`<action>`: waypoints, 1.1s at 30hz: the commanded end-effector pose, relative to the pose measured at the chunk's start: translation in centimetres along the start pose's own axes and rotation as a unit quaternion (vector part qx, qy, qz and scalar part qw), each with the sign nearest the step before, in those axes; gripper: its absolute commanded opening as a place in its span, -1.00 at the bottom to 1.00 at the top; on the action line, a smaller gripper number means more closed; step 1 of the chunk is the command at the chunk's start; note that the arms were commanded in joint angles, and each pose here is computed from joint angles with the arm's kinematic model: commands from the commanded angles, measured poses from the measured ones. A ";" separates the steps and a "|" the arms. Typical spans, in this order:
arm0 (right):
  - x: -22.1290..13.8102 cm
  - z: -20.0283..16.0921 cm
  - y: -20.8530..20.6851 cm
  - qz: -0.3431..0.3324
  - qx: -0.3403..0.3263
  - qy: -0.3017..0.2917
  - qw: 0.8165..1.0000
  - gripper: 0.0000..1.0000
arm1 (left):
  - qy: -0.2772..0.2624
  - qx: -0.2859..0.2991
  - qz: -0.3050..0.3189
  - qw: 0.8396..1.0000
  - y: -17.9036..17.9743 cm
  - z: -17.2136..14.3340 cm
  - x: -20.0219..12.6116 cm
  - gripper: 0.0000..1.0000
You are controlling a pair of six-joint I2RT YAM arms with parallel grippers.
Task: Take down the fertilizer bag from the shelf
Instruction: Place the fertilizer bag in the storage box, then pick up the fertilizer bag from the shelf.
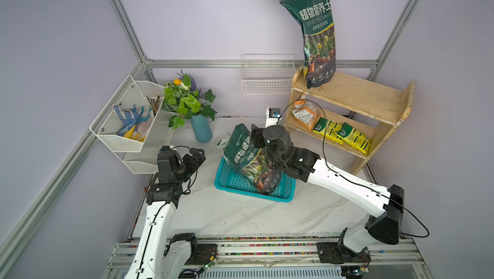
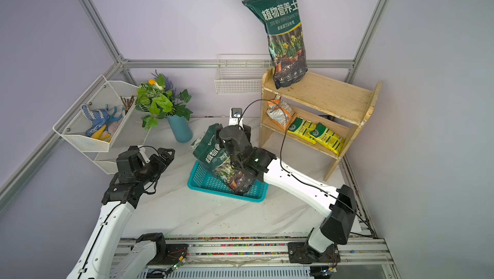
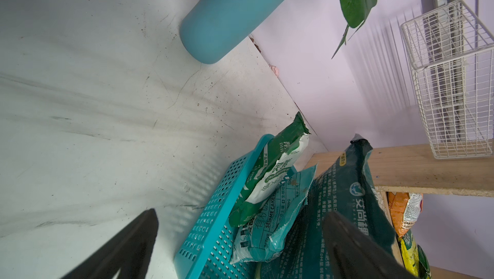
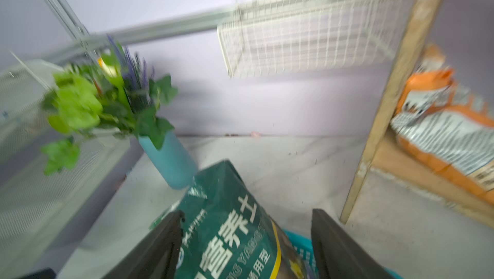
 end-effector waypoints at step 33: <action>2.6 19.1 -4.8 -0.208 -0.127 -0.171 0.955 0.96 | 0.066 0.021 -0.053 0.996 -1.4 -1.9 -3.7 1.00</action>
Point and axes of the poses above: each gripper's point midway between its finger pads, its own x axis out along the fingers, its own y axis along the line the jaws close on, z = x × y, the point moved 7 cm from there along -x, back along the fingers, and after that the axes turned 10 degrees about x, right-handed, at the moved point
